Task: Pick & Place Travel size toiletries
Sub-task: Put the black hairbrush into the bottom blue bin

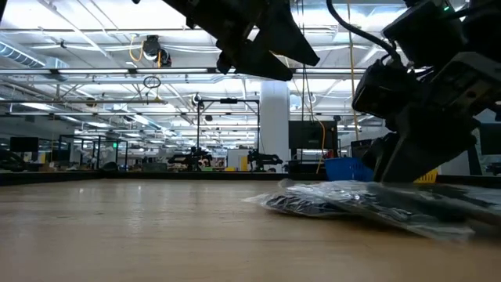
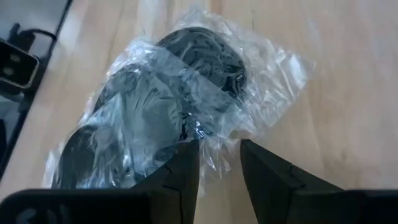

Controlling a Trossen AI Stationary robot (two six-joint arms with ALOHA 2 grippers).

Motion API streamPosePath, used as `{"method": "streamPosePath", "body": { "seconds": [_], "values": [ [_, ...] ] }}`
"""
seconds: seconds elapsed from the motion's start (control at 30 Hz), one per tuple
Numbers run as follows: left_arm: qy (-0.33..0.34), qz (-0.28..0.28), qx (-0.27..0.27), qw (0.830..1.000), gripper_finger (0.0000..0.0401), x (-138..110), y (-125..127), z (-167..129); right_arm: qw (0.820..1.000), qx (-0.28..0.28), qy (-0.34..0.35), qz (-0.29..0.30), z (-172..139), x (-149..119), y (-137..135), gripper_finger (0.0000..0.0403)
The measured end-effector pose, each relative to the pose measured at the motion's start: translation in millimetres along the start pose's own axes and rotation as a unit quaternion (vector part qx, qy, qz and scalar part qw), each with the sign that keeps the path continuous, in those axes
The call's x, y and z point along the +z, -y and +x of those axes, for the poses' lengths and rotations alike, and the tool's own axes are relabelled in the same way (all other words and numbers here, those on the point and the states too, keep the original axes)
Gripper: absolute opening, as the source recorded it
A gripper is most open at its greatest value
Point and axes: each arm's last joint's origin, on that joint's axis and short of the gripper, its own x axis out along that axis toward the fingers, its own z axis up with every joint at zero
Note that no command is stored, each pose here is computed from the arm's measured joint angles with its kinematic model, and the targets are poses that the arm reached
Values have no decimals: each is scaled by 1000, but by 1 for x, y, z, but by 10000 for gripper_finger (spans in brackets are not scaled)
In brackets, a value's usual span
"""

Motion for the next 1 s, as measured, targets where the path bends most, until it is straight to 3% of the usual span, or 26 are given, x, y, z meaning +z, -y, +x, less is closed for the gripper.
{"method": "streamPosePath", "body": {
  "seconds": [0.2,1.0],
  "values": [
    [-2,6,-10,1000,278,-2,7,-4,999,43,22,4,7,3,-3,110],
    [-3,12,-15,1000,278,-3,12,-6,998,56,17,25,7,3,-4,109]
  ]
}}
